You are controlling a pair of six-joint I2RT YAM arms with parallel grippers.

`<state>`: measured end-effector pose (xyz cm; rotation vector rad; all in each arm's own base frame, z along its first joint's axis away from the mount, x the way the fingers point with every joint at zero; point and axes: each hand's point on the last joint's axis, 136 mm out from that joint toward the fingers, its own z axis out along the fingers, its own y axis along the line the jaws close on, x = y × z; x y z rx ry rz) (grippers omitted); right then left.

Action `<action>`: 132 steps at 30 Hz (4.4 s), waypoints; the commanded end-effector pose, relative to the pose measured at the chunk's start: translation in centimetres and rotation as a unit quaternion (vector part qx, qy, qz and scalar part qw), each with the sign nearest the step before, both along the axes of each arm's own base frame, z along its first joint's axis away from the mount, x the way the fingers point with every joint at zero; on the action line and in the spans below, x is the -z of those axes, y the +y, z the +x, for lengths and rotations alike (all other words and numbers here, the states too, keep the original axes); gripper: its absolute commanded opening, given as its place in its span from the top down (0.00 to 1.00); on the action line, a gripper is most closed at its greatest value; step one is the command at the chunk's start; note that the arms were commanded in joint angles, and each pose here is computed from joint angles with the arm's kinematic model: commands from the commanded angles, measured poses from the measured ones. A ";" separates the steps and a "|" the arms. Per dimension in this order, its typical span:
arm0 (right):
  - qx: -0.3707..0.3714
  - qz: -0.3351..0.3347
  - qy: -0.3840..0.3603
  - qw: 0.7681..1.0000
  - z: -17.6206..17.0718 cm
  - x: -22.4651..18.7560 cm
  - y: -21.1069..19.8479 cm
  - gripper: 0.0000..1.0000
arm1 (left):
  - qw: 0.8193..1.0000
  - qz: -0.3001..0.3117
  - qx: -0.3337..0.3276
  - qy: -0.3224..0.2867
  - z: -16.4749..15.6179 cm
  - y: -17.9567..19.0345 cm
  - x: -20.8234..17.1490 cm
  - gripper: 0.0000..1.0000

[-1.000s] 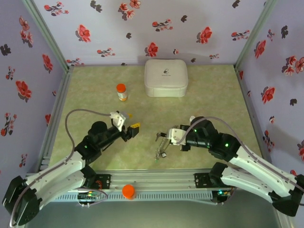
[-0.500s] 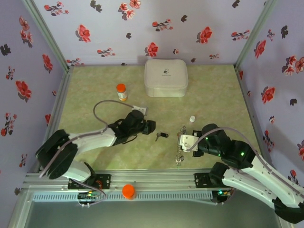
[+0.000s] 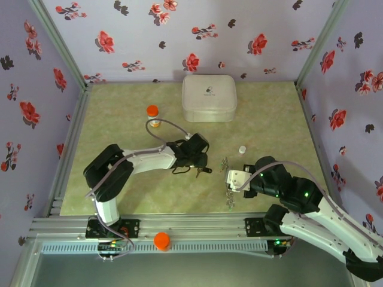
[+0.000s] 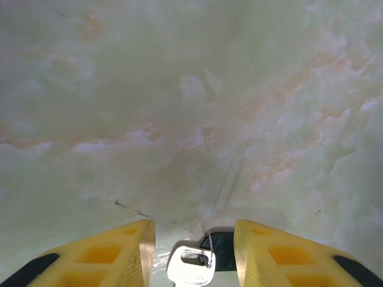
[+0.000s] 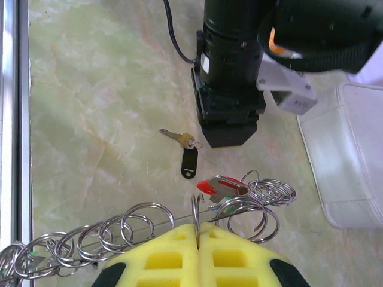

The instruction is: Put the keys on the keyring

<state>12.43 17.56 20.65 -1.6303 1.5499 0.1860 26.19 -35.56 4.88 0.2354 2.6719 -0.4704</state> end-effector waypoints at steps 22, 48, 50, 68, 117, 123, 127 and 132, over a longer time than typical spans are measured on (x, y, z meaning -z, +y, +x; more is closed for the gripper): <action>-0.004 0.030 -0.018 0.999 0.3 -1.5 0.8 1.00 | 0.997 0.071 -0.011 0.033 -2.1 -0.2 2.2 0.78; -0.003 0.036 -0.010 0.999 0.3 -1.3 1.0 1.00 | 0.998 0.064 0.006 -0.018 -1.7 -0.1 -0.6 0.99; -0.005 0.039 -0.006 0.999 0.3 -1.1 1.3 1.00 | 0.997 0.056 0.020 -0.056 -1.4 0.5 -2.1 1.00; -0.054 0.072 0.004 0.996 1.6 0.0 6.2 1.00 | 0.847 0.004 0.331 -0.416 -6.5 7.7 -14.6 1.00; -0.161 0.090 0.050 0.982 1.0 -0.6 11.7 1.00 | 0.517 0.053 0.587 -0.621 -12.9 3.5 -16.0 1.00; -0.154 0.079 0.049 0.984 1.3 -0.2 11.7 1.00 | 0.519 0.053 0.569 -0.636 -12.6 3.5 -16.4 1.00; -0.148 0.080 0.048 0.985 1.5 -0.2 11.8 1.00 | 0.517 0.053 0.572 -0.634 -12.8 3.4 -16.3 1.00; -0.144 0.085 0.048 0.985 1.6 -0.4 11.8 1.00 | 0.511 0.055 0.585 -0.627 -13.3 3.4 -15.8 1.00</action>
